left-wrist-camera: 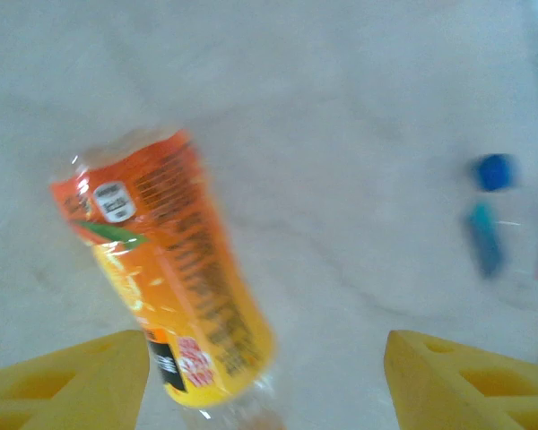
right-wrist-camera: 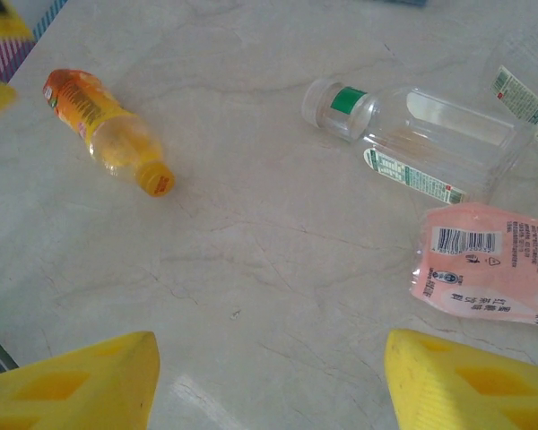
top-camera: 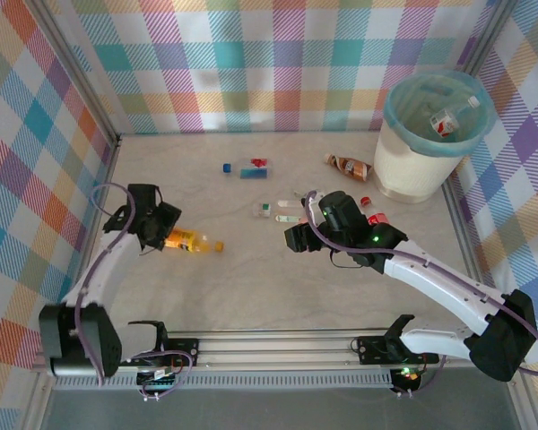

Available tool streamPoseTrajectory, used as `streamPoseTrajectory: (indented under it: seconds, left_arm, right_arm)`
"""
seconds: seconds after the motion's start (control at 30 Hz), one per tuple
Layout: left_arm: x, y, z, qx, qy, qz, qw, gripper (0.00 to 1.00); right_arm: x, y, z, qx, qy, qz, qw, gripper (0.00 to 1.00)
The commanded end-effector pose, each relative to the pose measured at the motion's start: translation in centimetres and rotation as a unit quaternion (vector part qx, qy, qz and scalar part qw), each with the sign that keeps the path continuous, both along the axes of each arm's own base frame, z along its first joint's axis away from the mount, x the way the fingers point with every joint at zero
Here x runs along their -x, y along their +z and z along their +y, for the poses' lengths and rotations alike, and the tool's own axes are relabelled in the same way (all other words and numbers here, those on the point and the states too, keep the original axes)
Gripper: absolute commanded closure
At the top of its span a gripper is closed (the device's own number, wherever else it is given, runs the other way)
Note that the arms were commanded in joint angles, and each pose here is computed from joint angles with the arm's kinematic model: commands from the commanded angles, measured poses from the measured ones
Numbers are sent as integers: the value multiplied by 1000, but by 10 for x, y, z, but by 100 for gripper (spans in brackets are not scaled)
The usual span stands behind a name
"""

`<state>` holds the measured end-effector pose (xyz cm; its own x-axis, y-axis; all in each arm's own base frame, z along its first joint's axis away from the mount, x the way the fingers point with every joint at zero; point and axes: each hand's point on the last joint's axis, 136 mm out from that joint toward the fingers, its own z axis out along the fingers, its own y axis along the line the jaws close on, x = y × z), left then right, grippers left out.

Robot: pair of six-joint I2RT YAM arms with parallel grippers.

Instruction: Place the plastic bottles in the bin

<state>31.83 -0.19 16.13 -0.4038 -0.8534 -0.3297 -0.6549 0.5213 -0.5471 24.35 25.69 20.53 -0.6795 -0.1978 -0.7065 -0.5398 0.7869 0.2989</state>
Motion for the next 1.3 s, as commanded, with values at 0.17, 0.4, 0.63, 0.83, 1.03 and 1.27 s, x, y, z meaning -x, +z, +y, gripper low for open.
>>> streamPoseTrajectory:
  seconds: [0.17, 0.4, 0.63, 0.83, 1.03, 1.27]
  left_arm:
    - [28, 81, 9, -93, -51, -73, 992, 11]
    - [25, -1, -23, 58, -24, 25, 998, 0]
    - [26, -43, -26, 103, 33, 65, 992, 0]
    - [18, -77, -38, 135, 24, 115, 984, 0]
    - [8, -100, -50, 146, 10, 139, 979, 0]
    - [6, -116, -44, 117, 8, 161, 980, 5]
  right_arm:
    - [-3, 45, 3, -28, 10, -57, 998, 31]
    - [-3, 49, 7, -33, 15, -50, 998, 31]
    - [4, 36, -3, -24, 5, -38, 999, 31]
    - [8, 30, 0, -37, 7, -22, 999, 31]
    - [12, 25, 5, -49, 10, 1, 999, 32]
    - [15, 13, -1, -41, 6, 6, 999, 31]
